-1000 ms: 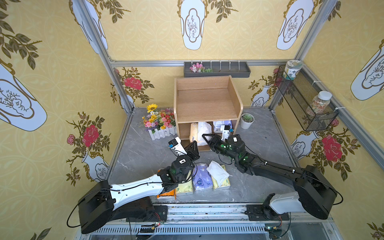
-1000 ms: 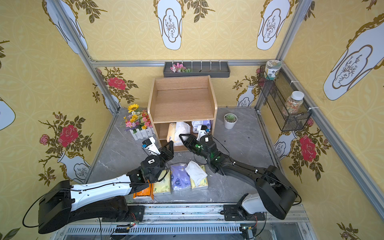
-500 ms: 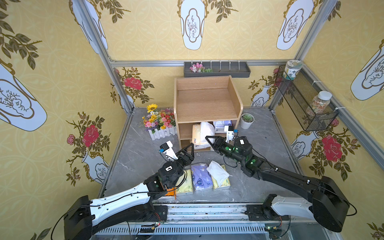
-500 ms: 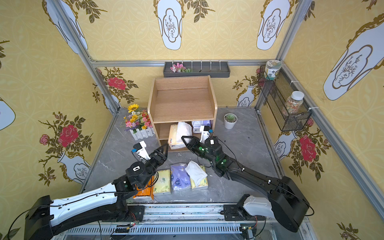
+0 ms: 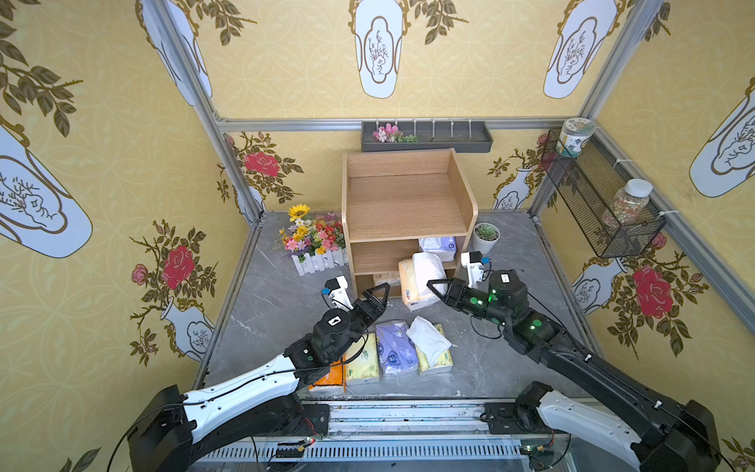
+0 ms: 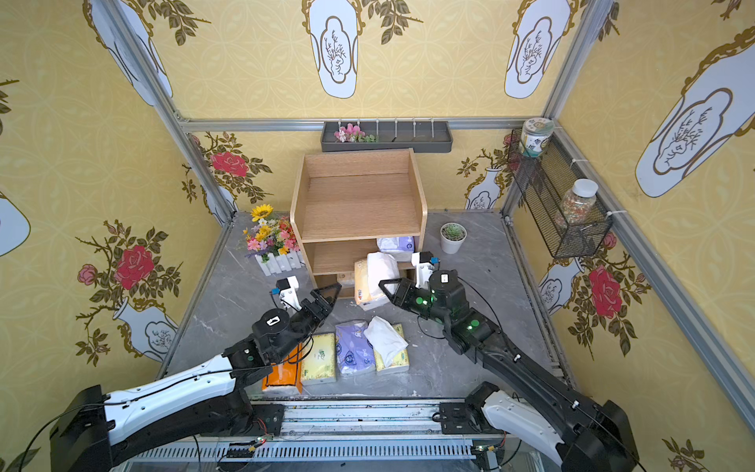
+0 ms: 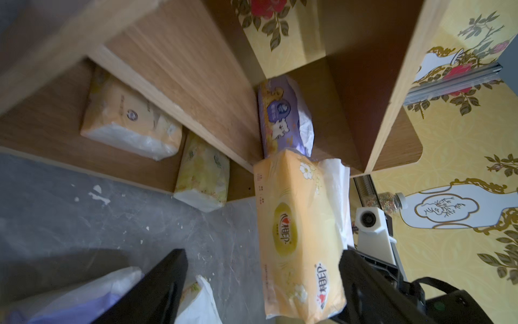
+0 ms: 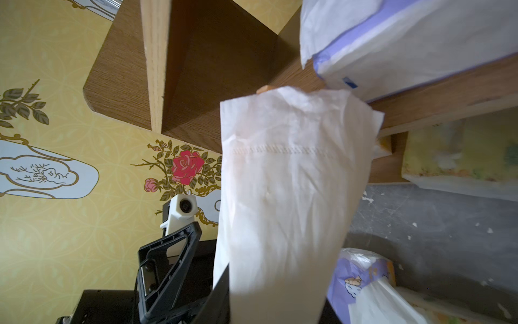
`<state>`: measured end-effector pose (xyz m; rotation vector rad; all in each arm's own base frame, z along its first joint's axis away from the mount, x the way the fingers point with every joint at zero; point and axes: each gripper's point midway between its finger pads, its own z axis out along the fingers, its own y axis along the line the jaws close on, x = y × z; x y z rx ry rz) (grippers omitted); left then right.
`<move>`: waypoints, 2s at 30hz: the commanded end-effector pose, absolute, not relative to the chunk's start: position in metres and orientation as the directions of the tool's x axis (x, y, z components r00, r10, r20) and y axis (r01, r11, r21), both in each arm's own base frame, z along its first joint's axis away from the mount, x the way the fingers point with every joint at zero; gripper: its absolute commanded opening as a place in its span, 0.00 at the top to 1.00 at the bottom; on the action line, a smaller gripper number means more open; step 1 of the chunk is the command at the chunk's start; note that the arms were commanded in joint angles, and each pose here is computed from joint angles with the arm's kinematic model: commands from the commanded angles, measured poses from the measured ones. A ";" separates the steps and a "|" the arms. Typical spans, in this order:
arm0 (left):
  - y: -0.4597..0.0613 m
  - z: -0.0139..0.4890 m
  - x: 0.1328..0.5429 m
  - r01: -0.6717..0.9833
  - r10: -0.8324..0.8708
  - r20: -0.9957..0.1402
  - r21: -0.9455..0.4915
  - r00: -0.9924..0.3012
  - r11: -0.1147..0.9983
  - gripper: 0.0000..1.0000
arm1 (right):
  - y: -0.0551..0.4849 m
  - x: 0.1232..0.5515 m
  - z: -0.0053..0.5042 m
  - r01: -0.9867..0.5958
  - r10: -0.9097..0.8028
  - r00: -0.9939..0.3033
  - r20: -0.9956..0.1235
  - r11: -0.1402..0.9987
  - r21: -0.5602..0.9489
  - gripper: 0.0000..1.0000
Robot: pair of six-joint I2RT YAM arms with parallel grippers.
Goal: Remove the tissue boxes from the shelf
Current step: Pick up a box of tissues from the shelf, then place the box of tissues at the center of the board.
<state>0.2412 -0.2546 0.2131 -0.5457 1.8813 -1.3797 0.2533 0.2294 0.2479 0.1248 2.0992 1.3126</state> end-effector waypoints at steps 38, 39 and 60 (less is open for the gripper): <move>-0.387 0.245 0.233 0.036 -0.487 0.025 -0.993 -0.873 -0.115 0.78 | 0.150 0.203 0.253 -0.154 0.426 -0.781 -0.457 0.578 0.801 0.01; -0.389 0.239 0.231 0.020 -0.490 0.029 -0.995 -0.871 -0.095 0.78 | 0.140 0.203 0.248 -0.122 0.436 -0.765 -0.475 0.626 0.770 0.03; -0.479 0.107 0.190 -0.179 -0.474 -0.027 -0.905 -0.880 0.385 0.80 | 0.031 0.185 0.294 0.118 0.504 -0.427 -0.751 0.854 0.506 0.03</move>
